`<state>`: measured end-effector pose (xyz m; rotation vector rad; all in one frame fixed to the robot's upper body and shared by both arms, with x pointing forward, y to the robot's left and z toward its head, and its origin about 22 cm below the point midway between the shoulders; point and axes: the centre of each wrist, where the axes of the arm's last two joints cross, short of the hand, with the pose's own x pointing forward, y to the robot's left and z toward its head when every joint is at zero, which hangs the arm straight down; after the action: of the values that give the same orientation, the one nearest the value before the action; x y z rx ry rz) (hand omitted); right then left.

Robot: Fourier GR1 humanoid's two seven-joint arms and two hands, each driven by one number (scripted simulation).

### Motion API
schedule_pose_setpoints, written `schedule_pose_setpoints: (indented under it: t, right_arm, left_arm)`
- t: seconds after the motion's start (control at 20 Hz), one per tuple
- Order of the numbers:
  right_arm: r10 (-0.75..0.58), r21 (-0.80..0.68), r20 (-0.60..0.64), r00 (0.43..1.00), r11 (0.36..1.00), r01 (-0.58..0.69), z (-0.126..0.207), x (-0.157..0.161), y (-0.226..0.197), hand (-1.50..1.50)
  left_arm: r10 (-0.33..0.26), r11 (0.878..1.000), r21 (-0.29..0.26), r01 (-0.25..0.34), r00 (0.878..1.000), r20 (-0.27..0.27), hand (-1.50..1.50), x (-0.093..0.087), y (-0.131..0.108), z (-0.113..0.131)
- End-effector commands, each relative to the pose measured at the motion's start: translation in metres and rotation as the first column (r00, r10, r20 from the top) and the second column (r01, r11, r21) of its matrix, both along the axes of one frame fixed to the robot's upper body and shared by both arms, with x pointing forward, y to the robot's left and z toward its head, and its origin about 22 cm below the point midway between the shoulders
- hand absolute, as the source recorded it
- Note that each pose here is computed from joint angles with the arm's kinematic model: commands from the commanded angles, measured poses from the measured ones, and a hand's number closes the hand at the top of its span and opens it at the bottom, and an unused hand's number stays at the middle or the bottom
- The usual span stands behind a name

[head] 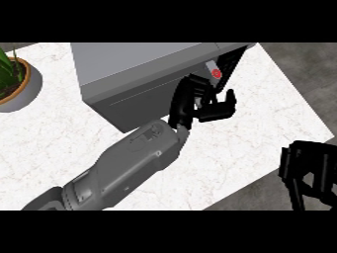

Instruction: Pick up the milk, place it into the microwave and close the microwave

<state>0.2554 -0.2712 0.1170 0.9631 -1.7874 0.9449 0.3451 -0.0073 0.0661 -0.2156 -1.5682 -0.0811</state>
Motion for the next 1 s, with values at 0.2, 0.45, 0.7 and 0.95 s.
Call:
schedule_pose_setpoints:
  t: [0.2, 0.45, 0.7, 0.95]
  right_arm:
    - [0.041, 0.06, -0.062, 0.997, 0.998, -0.038, -0.016, -0.026, 0.017, 1.5]
    - [0.026, 0.076, -0.071, 0.997, 0.997, -0.021, -0.02, -0.04, 0.025, 1.5]
    - [0.013, 0.092, -0.084, 0.996, 0.996, -0.005, -0.022, -0.056, 0.036, 1.5]
    - [0.013, 0.113, -0.094, 0.995, 0.994, -0.003, -0.024, -0.074, 0.049, 1.5]
  left_arm:
    - [0.032, 0.972, -0.223, -0.074, 0.982, -0.187, 1.5, 0.017, 0.026, -0.01]
    - [-0.013, 0.965, -0.26, -0.039, 0.98, -0.196, 1.5, 0.018, 0.038, -0.028]
    - [-0.072, 0.957, -0.289, 0.012, 0.978, -0.196, 1.5, 0.017, 0.048, -0.041]
    - [-0.104, 0.951, -0.306, 0.044, 0.978, -0.182, 1.5, 0.02, 0.059, -0.05]
